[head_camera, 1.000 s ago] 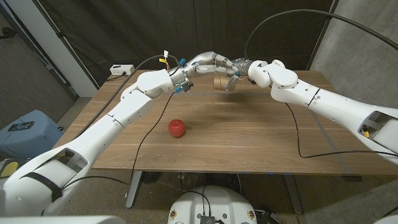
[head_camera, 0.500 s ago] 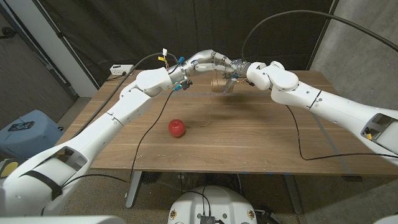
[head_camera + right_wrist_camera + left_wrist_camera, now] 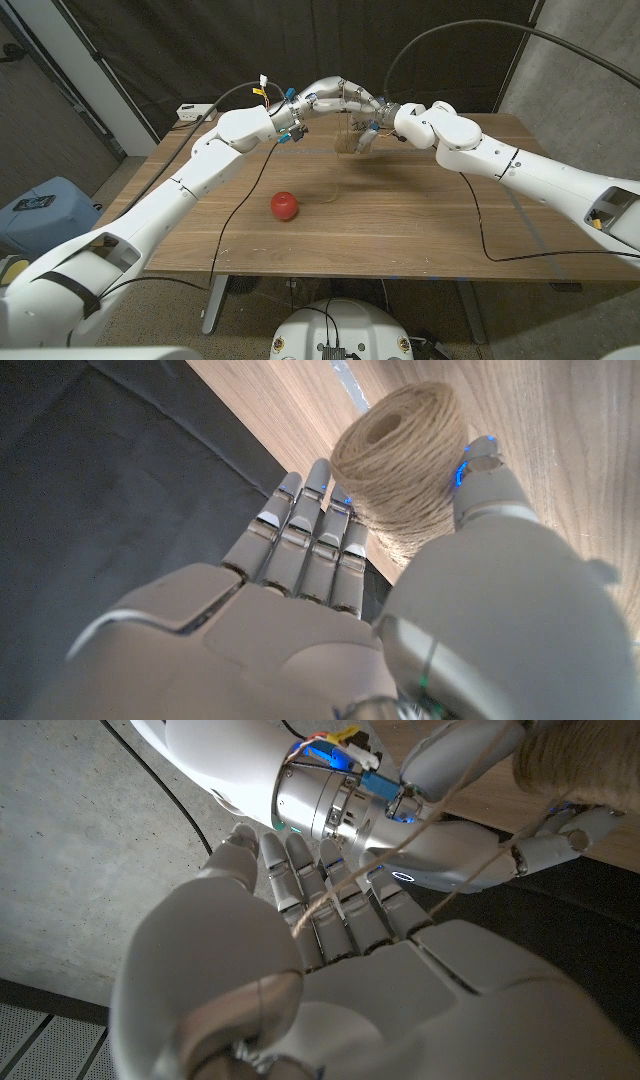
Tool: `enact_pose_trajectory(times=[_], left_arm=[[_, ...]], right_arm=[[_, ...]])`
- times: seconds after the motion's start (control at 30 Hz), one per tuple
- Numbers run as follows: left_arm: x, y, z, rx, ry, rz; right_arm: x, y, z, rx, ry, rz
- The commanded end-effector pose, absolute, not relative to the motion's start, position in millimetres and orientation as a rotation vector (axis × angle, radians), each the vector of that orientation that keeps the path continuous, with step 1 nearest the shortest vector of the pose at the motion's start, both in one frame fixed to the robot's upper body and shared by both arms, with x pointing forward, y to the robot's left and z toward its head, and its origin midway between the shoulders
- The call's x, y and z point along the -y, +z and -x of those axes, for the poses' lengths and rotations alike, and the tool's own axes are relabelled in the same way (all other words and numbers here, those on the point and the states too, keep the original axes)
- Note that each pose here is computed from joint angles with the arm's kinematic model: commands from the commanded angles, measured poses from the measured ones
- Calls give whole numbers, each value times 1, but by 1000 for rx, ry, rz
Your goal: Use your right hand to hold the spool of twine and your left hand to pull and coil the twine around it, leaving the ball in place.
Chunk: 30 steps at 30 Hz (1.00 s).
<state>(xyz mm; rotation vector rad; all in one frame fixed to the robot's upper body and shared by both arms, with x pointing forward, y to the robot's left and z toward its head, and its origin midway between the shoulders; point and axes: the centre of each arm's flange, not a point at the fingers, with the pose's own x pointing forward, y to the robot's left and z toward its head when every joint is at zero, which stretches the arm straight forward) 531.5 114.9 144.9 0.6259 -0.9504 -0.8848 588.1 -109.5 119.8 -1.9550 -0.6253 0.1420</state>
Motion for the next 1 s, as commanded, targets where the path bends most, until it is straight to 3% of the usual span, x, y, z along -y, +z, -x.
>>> enact_pose_trajectory(times=[0.03,1.0], left_arm=[[-119,149,-532,954,-880,-634],[-125,156,-545,953,-881,-628]], right_arm=[[101,108,-594,621,193,1967],[106,99,-605,570,206,1958]])
